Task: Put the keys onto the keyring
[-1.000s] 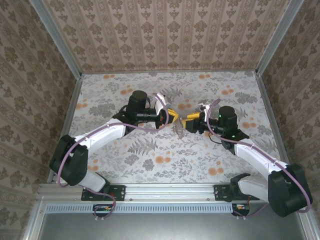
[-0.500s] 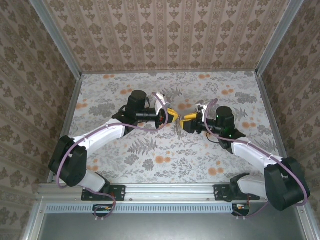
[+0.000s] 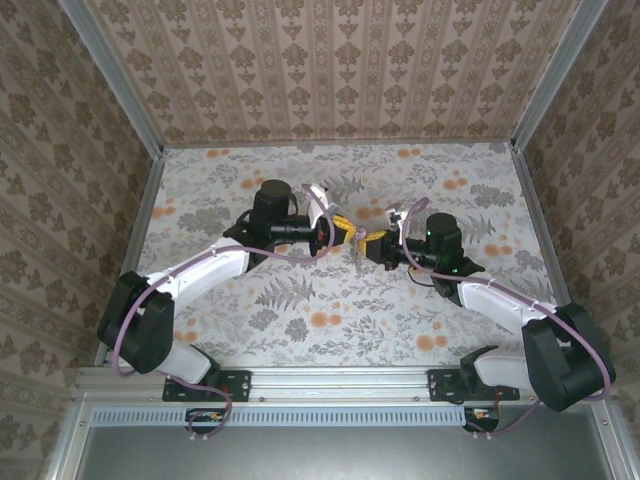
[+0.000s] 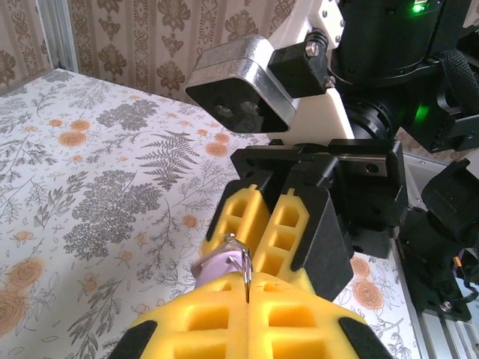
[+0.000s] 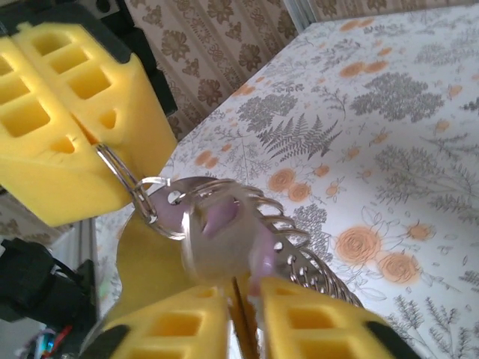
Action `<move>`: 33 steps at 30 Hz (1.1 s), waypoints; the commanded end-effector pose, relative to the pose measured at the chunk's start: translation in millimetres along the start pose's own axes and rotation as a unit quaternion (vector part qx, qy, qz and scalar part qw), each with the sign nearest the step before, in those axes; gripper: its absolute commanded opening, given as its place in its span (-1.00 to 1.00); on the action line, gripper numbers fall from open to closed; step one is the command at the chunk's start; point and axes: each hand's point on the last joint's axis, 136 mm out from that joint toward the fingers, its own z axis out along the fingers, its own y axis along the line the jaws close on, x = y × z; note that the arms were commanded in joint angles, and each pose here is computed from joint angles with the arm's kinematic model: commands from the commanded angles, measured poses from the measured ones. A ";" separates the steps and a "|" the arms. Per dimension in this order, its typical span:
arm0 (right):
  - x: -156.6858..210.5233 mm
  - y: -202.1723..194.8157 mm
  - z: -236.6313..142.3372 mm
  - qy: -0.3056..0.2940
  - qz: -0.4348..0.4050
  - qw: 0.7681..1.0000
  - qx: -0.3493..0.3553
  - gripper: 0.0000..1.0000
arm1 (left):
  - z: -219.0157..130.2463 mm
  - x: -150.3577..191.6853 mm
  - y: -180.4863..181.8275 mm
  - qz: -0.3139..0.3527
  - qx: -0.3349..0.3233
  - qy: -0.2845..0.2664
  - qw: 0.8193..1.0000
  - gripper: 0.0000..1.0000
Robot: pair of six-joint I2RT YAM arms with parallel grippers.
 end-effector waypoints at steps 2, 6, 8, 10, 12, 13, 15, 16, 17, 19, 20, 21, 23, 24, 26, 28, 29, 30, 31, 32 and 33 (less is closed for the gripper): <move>-6.5 12.3 -3.2 -0.004 -0.018 1.000 -0.015 -0.98 | -9.4 -14.3 -6.2 0.012 0.012 -0.028 0.999 -1.00; -1.7 12.8 -5.2 0.001 -0.016 1.000 -0.014 -1.00 | -12.2 -17.0 -5.1 0.012 0.009 -0.034 0.999 -1.00; 1.2 13.4 -4.4 0.006 -0.015 1.000 -0.015 -1.00 | -12.9 -17.9 -4.9 0.014 0.009 -0.035 0.999 -1.00; 6.4 14.2 -2.0 0.015 -0.014 1.000 -0.016 -1.00 | -13.5 -18.4 -4.9 0.014 0.009 -0.037 0.999 -1.00; 11.4 15.9 1.5 0.025 -0.014 0.999 -0.019 -1.00 | -13.8 -19.1 -5.1 0.014 0.009 -0.038 0.999 -1.00; 14.9 16.0 3.8 0.032 -0.014 0.999 -0.020 -1.00 | -13.9 -19.3 -5.2 0.015 0.009 -0.039 0.999 -1.00; 20.6 17.0 8.0 0.044 -0.013 0.999 -0.022 -1.00 | -13.8 -18.8 -5.1 0.014 0.009 -0.038 0.999 -1.00; 23.2 17.3 9.9 0.050 -0.014 0.998 -0.023 -1.00 | -13.9 -18.8 -5.2 0.015 0.009 -0.038 0.999 -1.00; 25.6 17.2 11.5 0.055 -0.014 0.998 -0.023 -1.00 | -13.8 -18.8 -5.3 0.015 0.009 -0.038 0.999 -1.00; 27.5 16.8 12.8 0.060 -0.013 0.998 -0.022 -1.00 | -14.1 -19.5 -5.7 0.016 0.009 -0.039 0.999 -1.00; 28.3 16.7 12.8 0.061 -0.013 0.998 -0.022 -1.00 | -14.3 -19.2 -5.9 0.015 0.009 -0.039 0.999 -1.00; 28.3 15.7 12.3 0.061 -0.014 0.998 -0.018 -1.00 | -14.6 -19.1 -5.4 0.015 0.009 -0.039 0.999 -1.00; 27.5 14.9 10.6 0.060 -0.016 0.998 -0.012 -1.00 | -14.8 -19.2 -5.2 0.015 0.008 -0.039 0.999 -1.00; 26.1 13.8 9.5 0.058 -0.017 0.998 -0.006 -0.87 | -14.8 -19.3 -5.4 0.015 0.008 -0.039 0.999 -1.00; 21.8 11.3 4.5 0.046 -0.019 0.999 0.010 -0.34 | -15.2 -19.0 -5.2 0.015 0.008 -0.039 0.999 -1.00; 14.5 9.5 -2.7 0.029 -0.019 0.999 0.023 -0.11 | -15.4 -18.7 -5.6 0.014 0.009 -0.039 0.999 -1.00; 9.9 9.5 -7.1 0.019 -0.019 0.999 0.028 -0.07 | -15.8 -18.6 -5.8 0.015 0.008 -0.039 0.999 -1.00; 7.0 8.6 -11.4 0.011 -0.019 0.999 0.034 -0.06 | -16.3 -19.4 -5.7 0.016 0.008 -0.040 0.999 -1.00; 1.8 9.6 -16.7 0.000 -0.020 0.999 0.037 -0.05 | -16.4 -18.5 -6.1 0.015 0.009 -0.040 0.999 -1.00; -3.4 9.7 -21.8 -0.012 -0.020 0.999 0.042 -0.05 | -16.7 -18.9 -6.3 0.016 0.009 -0.040 0.999 -1.00; -8.1 10.7 -25.7 -0.021 -0.023 0.999 0.044 -0.05 | -17.0 -18.9 -6.7 0.016 0.009 -0.040 0.999 -1.00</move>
